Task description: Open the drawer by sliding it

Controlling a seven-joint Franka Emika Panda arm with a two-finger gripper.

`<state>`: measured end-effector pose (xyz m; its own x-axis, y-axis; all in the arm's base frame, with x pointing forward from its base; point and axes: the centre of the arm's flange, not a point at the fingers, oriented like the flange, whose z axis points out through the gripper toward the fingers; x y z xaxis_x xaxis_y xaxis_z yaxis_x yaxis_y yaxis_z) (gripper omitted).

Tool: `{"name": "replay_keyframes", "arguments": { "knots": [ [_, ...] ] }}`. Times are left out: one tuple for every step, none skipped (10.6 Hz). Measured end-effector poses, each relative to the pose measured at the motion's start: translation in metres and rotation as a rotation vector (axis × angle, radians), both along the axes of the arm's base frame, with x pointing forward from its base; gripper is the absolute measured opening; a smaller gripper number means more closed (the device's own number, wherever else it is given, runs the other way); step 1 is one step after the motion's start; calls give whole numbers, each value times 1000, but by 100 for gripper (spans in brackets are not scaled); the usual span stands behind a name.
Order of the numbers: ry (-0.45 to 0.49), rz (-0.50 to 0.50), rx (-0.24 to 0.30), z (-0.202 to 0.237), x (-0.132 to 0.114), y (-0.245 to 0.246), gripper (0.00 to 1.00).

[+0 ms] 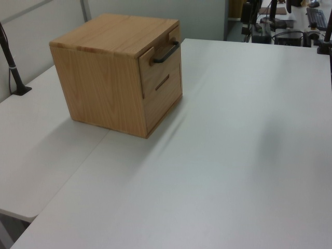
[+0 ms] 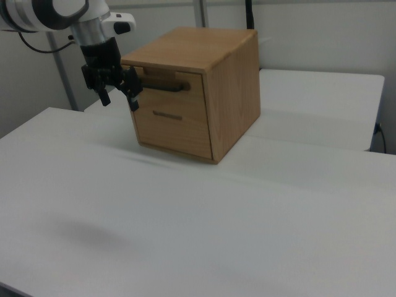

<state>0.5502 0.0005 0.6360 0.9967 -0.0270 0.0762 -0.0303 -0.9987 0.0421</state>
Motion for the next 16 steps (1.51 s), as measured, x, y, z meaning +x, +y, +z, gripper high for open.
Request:
{"name": "replay_keyframes", "arguments": {
  "knots": [
    [0,1,0,0,0,1,100],
    [0,1,0,0,0,1,100],
    [0,1,0,0,0,1,100],
    [0,1,0,0,0,1,100],
    [0,1,0,0,0,1,100],
    [0,1,0,0,0,1,100],
    [0,1,0,0,0,1,100],
    [0,1,0,0,0,1,100],
    [0,1,0,0,0,1,100],
    [0,1,5,0,0,1,100],
    [0,1,20,0,0,3,100],
    [1,2,32,0,0,4,100],
    [1,6,37,-1,0,9,100],
    [1,-49,43,-1,0,17,100],
    [-2,-160,53,-1,0,25,100],
    [-38,-283,74,0,4,37,100]
  ]
}}
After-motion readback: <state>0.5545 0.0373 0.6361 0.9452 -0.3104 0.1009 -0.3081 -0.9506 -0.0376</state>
